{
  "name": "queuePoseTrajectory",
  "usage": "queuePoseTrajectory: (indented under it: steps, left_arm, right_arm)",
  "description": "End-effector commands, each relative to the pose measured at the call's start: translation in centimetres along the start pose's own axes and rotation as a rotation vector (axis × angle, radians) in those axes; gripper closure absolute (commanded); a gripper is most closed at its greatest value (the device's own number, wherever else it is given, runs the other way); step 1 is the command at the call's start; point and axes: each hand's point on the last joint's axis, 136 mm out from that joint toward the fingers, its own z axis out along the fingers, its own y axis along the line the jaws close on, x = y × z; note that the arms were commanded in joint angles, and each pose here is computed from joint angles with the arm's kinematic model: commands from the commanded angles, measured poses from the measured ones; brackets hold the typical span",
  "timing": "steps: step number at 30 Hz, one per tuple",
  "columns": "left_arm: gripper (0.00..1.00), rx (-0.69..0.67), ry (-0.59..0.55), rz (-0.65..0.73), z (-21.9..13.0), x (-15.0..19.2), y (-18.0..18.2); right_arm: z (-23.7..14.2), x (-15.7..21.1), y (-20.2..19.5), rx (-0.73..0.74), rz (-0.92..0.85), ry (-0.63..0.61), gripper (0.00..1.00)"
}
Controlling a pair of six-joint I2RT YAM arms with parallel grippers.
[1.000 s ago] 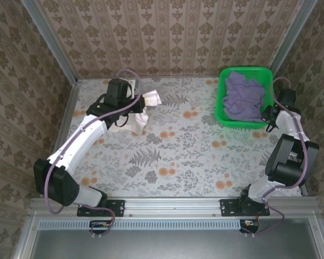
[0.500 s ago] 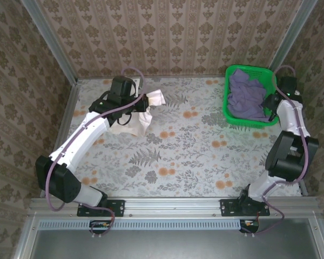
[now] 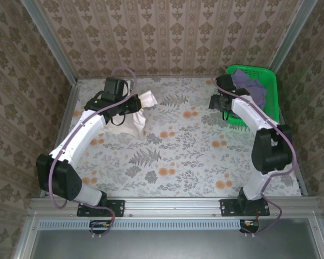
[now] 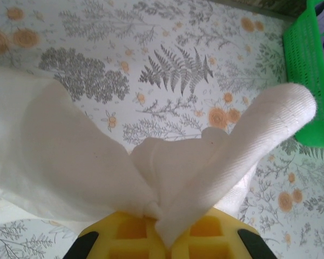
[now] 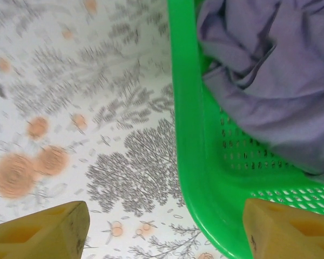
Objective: Fold and stack the t-shirts
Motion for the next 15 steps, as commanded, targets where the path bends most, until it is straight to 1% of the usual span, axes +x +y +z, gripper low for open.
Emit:
queuePoseTrajectory:
  steps: [1, 3, 5, 9, 11, 13, 15]
  left_arm:
    - [1.0, 0.006, 0.044, -0.054, 0.4, 1.3, 0.8]
    - [1.0, 0.01, 0.051, -0.068, 0.6, 1.5, 1.0]
    - [1.0, 0.014, 0.058, -0.073, 0.6, 1.6, 1.0]
    - [1.0, 0.018, 0.064, -0.066, 0.4, 1.6, 0.9]
    - [1.0, 0.016, 0.069, -0.068, 0.4, 1.6, 0.9]
    - [1.0, 0.019, 0.067, -0.068, 0.3, 1.5, 0.8]
    - [1.0, 0.022, 0.069, -0.073, 0.3, 1.5, 0.8]
  right_arm:
    - [0.8, 0.7, -0.3, 0.033, -0.075, 0.069, 0.27]
    - [2.2, 1.2, -0.9, 0.087, -0.114, 0.112, 0.31]
    - [3.0, 1.2, -1.9, 0.141, -0.151, 0.135, 0.37]
    - [4.0, 0.1, -2.8, 0.131, -0.203, 0.125, 0.55]
    - [4.3, -0.4, -3.8, 0.143, -0.218, 0.126, 0.63]
    - [4.7, -0.7, -4.8, 0.142, -0.224, 0.142, 0.72]
    - [5.0, -1.2, -5.7, 0.145, -0.254, 0.137, 0.76]
